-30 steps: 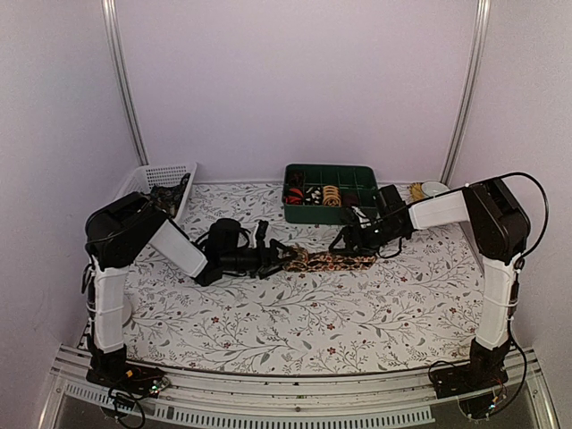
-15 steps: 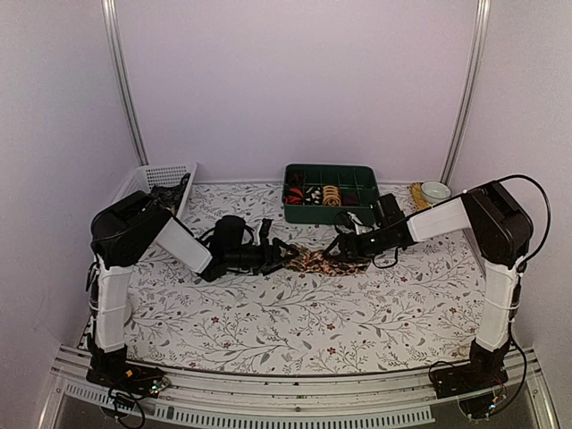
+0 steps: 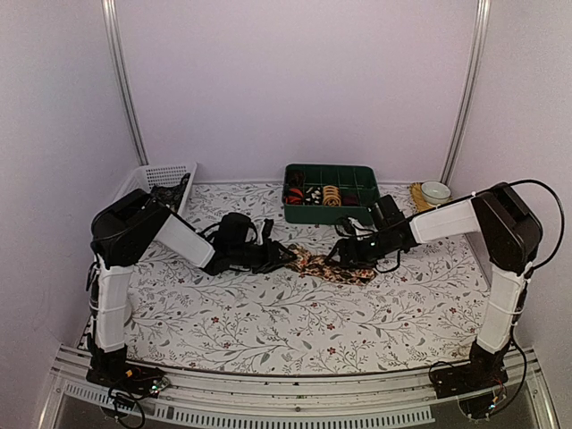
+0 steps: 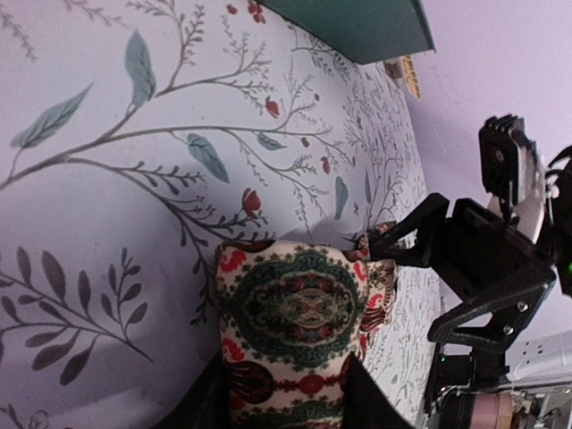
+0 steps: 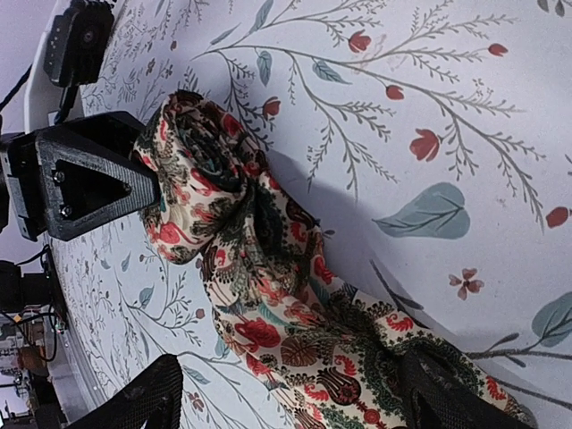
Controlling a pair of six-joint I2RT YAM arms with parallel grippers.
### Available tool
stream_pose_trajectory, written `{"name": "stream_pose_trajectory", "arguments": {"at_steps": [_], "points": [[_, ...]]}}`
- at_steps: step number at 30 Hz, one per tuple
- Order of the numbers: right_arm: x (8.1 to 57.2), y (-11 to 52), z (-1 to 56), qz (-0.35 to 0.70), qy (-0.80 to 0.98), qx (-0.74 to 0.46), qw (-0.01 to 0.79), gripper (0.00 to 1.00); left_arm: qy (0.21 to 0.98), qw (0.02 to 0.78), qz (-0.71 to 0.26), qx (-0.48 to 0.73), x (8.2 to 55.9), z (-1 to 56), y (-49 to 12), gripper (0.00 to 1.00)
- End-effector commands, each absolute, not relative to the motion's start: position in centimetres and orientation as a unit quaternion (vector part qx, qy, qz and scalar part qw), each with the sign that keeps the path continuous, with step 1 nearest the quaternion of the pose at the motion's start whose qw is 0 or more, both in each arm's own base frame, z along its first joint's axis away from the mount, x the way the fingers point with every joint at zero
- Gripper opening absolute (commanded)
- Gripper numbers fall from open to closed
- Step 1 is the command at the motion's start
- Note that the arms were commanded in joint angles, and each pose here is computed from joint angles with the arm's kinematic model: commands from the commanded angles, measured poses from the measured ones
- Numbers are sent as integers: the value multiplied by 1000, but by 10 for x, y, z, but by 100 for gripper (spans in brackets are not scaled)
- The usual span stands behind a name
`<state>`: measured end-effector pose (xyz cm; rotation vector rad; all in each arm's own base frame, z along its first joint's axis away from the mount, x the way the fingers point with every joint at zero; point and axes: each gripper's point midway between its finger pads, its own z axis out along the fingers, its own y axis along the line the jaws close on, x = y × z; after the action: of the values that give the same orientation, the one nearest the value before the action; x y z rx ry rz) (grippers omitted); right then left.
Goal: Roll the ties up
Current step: Roll the tie at the center of the board.
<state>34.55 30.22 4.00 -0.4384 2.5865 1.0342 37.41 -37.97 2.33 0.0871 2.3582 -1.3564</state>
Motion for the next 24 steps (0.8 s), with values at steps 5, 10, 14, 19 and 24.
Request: {"name": "stream_pose_trajectory", "arguments": {"at_steps": [5, 10, 14, 19, 24], "points": [[311, 266, 28, 264, 950, -118, 121, 85, 909, 146, -390, 9, 356, -47, -354, 30], [325, 266, 62, 253, 945, -127, 161, 88, 917, 159, -365, 24, 360, -42, -354, 29], [337, 272, 97, 268, 933, -135, 198, 89, 932, 182, -309, 49, 367, -37, -352, 29], [353, 294, 123, 312, 910, -152, 227, 88, 950, 206, -219, 83, 374, -34, -348, 28], [376, 313, 124, 341, 895, -151, 245, 88, 953, 231, -158, 114, 377, -27, -349, 27]]}}
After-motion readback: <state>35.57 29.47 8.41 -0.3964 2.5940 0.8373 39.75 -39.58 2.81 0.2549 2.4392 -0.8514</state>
